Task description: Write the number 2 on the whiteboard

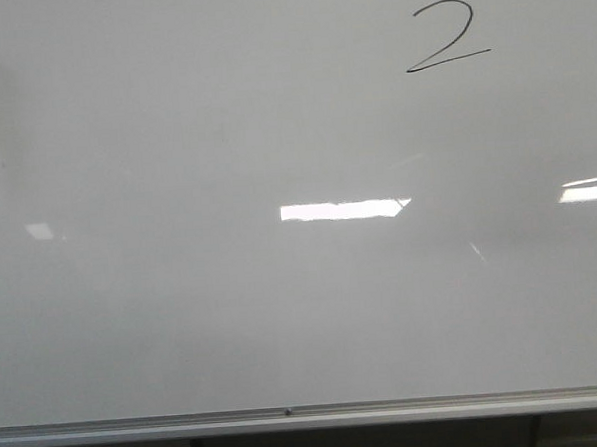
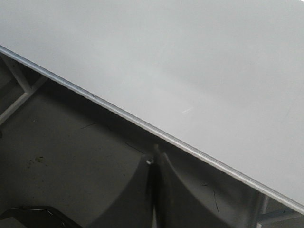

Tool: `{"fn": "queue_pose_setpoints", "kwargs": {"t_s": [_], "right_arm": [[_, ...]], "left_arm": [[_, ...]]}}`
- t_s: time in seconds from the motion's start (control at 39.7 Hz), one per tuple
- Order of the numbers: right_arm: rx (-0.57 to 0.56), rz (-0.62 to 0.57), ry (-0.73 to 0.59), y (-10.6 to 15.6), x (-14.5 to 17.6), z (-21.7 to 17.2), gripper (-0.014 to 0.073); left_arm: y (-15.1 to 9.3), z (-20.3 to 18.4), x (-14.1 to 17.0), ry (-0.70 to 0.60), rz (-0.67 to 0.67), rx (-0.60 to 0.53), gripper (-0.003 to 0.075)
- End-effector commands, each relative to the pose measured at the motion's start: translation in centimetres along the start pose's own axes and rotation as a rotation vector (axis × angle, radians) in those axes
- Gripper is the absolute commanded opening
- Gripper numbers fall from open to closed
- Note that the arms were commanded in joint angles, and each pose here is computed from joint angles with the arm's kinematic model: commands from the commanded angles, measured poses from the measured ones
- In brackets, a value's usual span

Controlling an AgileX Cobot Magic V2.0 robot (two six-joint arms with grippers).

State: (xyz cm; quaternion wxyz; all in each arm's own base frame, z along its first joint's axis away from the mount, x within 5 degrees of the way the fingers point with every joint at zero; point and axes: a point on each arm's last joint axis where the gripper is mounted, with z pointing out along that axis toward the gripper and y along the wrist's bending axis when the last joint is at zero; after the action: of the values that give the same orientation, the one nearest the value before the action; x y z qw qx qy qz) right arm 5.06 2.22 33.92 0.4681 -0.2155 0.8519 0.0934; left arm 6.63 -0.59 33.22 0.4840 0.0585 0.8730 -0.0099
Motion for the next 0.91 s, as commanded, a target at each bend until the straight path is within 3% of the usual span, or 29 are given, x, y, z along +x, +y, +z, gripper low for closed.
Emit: {"fn": "queue_pose_setpoints", "kwargs": {"t_s": [0.0,0.2,0.5,0.88], "right_arm": [[0.017,-0.007,-0.086,-0.2,-1.2,-0.4,-0.0069],[0.017,-0.007,-0.084,-0.2,-1.2,-0.4,-0.0069],[0.017,-0.007,-0.084,-0.2,-1.2,-0.4,-0.0069],[0.017,-0.007,-0.083,-0.2,-1.2,-0.4,-0.0069]], "left_arm": [[0.0,-1.4,-0.8,-0.131,-0.003,-0.002,-0.0020],[-0.2,-2.7,0.9,-0.319,-0.015,0.002,-0.0020],[-0.2,1.4,5.7,-0.607,0.010,-0.041,-0.0019],[-0.3,4.0,9.3,-0.780,0.014,-0.079,-0.0019]]}}
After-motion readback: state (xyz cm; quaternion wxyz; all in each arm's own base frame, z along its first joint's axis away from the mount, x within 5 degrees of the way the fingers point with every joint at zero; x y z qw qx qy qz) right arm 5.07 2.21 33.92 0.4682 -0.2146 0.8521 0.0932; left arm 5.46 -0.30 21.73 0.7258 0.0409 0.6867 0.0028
